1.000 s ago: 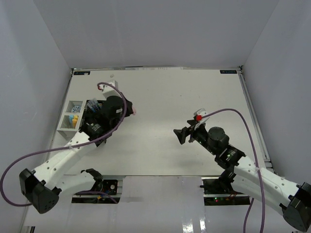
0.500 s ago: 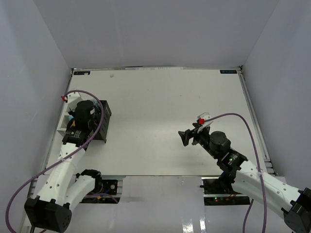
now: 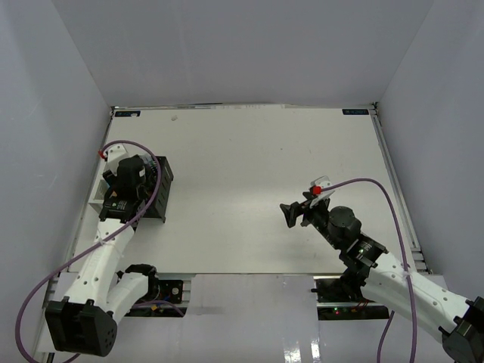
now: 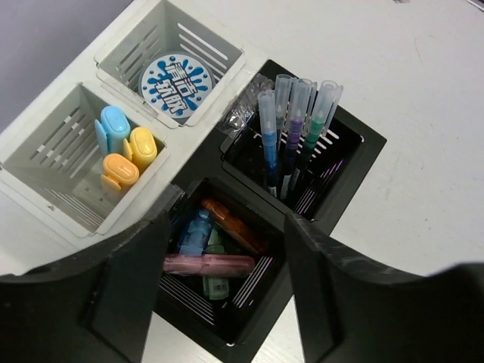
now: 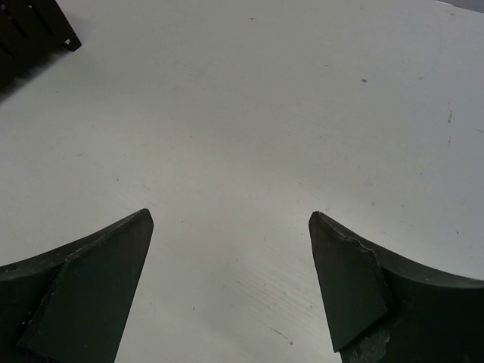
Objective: Sort the stationery into containers
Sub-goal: Place the pen in the storage box, then reset both arms
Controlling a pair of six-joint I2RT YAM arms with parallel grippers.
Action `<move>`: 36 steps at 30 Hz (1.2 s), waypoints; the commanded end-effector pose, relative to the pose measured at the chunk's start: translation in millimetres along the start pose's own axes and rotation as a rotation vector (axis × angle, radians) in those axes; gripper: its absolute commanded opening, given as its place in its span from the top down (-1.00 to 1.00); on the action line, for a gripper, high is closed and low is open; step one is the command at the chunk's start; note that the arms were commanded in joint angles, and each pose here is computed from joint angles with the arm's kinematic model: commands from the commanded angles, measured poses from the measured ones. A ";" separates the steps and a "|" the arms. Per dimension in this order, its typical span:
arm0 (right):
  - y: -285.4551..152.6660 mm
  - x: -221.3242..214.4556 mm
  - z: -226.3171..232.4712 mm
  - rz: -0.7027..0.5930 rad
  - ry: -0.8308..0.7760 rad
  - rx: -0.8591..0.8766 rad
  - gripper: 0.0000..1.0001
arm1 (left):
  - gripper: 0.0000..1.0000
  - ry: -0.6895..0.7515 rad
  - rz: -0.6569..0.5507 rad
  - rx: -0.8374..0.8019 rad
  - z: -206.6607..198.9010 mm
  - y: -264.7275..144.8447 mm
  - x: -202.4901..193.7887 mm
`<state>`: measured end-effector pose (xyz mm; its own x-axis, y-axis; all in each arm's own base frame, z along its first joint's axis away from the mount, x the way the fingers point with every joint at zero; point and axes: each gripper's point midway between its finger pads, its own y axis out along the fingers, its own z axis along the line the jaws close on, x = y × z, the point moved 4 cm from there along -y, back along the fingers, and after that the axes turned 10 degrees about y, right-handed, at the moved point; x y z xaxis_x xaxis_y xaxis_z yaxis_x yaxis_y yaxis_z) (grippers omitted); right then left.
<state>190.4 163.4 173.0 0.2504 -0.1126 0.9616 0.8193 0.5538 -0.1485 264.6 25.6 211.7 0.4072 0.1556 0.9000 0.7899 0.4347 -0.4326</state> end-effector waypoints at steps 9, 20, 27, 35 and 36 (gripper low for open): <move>-23.9 57.8 -2.1 -0.086 0.053 -0.080 -0.80 | -0.96 -0.048 -0.142 -0.191 0.3 -53.6 50.6; -103.7 125.5 -16.2 -0.197 0.063 -0.157 -0.80 | -0.96 -0.011 -0.378 -0.476 38.3 -187.9 88.9; -140.2 117.9 -37.2 -0.241 0.034 -0.220 -0.80 | -0.96 -0.023 -0.323 -0.588 52.1 -219.0 55.4; -151.8 108.0 -38.8 -0.324 0.070 -0.170 -0.80 | -0.96 -0.107 -0.346 -0.597 79.0 -230.9 31.1; -150.1 106.9 -39.0 -0.317 0.066 -0.173 -0.80 | -0.96 -0.112 -0.355 -0.606 80.4 -232.8 30.4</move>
<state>117.6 41.4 289.0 0.0324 -0.3025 0.9526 0.9365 0.3423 0.0768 61.1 -4.4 353.7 0.0288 0.1791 0.9834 0.9939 -0.1096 -0.0091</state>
